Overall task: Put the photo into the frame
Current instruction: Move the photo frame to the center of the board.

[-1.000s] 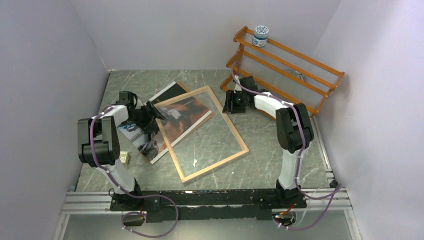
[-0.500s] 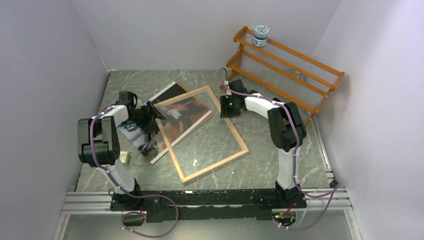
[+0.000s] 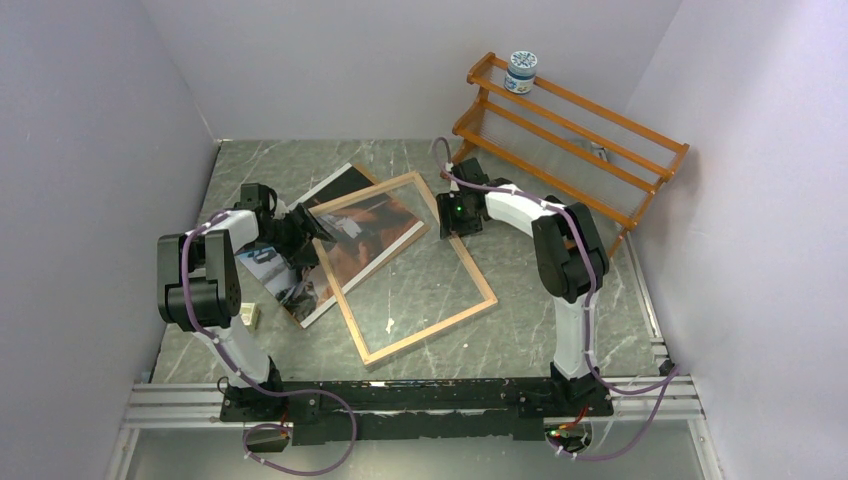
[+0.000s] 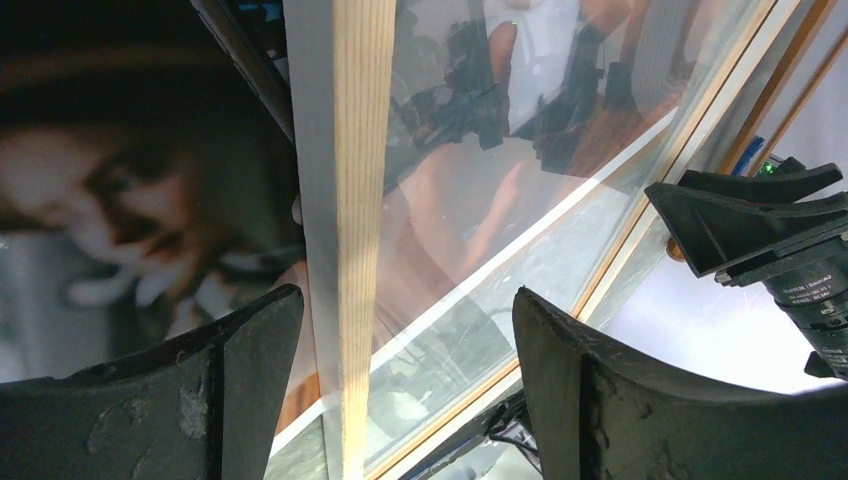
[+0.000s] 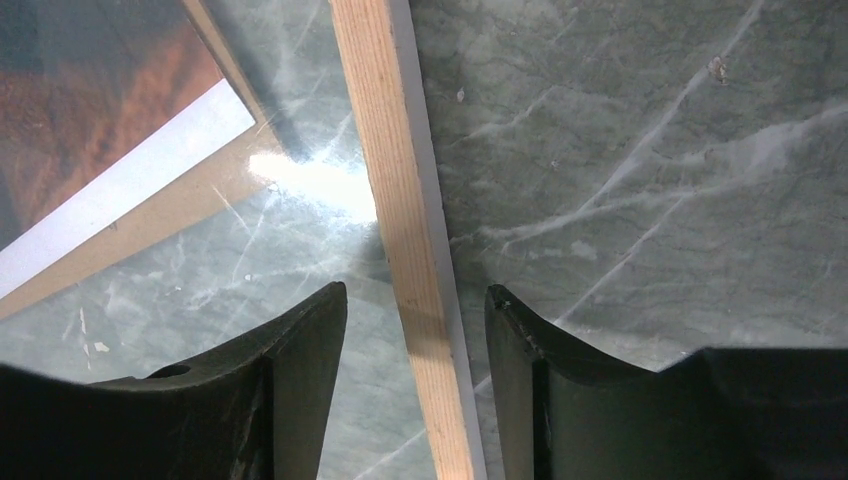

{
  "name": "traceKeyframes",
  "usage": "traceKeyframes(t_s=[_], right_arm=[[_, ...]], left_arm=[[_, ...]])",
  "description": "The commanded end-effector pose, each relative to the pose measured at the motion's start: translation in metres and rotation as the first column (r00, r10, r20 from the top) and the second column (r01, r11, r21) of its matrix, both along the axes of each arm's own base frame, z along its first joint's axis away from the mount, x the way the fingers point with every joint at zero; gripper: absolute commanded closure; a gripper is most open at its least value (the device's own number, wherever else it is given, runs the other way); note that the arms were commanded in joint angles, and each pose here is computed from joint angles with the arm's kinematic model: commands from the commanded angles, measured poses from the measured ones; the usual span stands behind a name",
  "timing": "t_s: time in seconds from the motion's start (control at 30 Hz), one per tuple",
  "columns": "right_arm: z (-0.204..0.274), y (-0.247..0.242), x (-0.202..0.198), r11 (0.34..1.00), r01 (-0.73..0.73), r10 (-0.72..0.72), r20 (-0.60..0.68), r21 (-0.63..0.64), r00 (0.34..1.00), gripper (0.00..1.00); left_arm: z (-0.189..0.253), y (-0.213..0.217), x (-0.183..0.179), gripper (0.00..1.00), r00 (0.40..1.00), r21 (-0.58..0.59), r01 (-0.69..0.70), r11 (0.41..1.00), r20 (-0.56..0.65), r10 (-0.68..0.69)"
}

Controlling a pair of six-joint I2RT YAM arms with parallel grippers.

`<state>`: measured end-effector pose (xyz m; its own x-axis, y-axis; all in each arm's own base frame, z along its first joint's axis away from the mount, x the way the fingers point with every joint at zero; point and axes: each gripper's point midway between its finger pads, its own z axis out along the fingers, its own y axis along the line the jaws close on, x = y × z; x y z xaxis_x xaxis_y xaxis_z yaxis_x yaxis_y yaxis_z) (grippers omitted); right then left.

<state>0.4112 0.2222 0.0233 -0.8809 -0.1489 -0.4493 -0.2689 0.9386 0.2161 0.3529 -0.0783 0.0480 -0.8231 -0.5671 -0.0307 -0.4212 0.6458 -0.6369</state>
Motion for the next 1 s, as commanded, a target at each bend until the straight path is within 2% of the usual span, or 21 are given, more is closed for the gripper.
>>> traceKeyframes(t_s=[0.0,0.13,0.27,0.67,0.83,0.97], right_arm=[[0.04,0.009,0.01,0.997,0.016,-0.02,0.059,0.075,0.998,0.41],[0.054,0.021,-0.003,0.98,-0.02,0.012,0.041,0.2,0.999,0.34],[0.051,0.019,-0.014,0.968,0.001,0.001,-0.006,0.253,1.0,0.3],[0.034,-0.008,-0.039,0.978,0.084,-0.074,-0.058,0.189,0.996,0.29],[0.037,-0.033,-0.027,0.979,0.137,-0.135,-0.024,0.154,0.991,0.28],[0.047,-0.047,-0.014,0.975,0.172,-0.174,0.005,0.141,0.985,0.28]], left_arm=[[0.016,-0.007,0.009,0.18,0.998,-0.021,0.044,0.999,0.055,-0.042],[0.026,-0.014,0.011,0.18,0.995,-0.045,0.063,0.997,0.076,-0.059],[0.029,-0.019,0.009,0.19,0.997,-0.054,0.062,0.997,0.048,-0.059],[0.025,-0.05,0.004,0.2,0.995,-0.108,0.098,0.989,0.003,-0.098],[0.031,-0.073,-0.004,0.21,0.993,-0.102,0.115,0.988,0.034,-0.112],[0.028,-0.068,-0.011,0.19,0.996,-0.029,0.094,0.995,0.018,-0.093]])
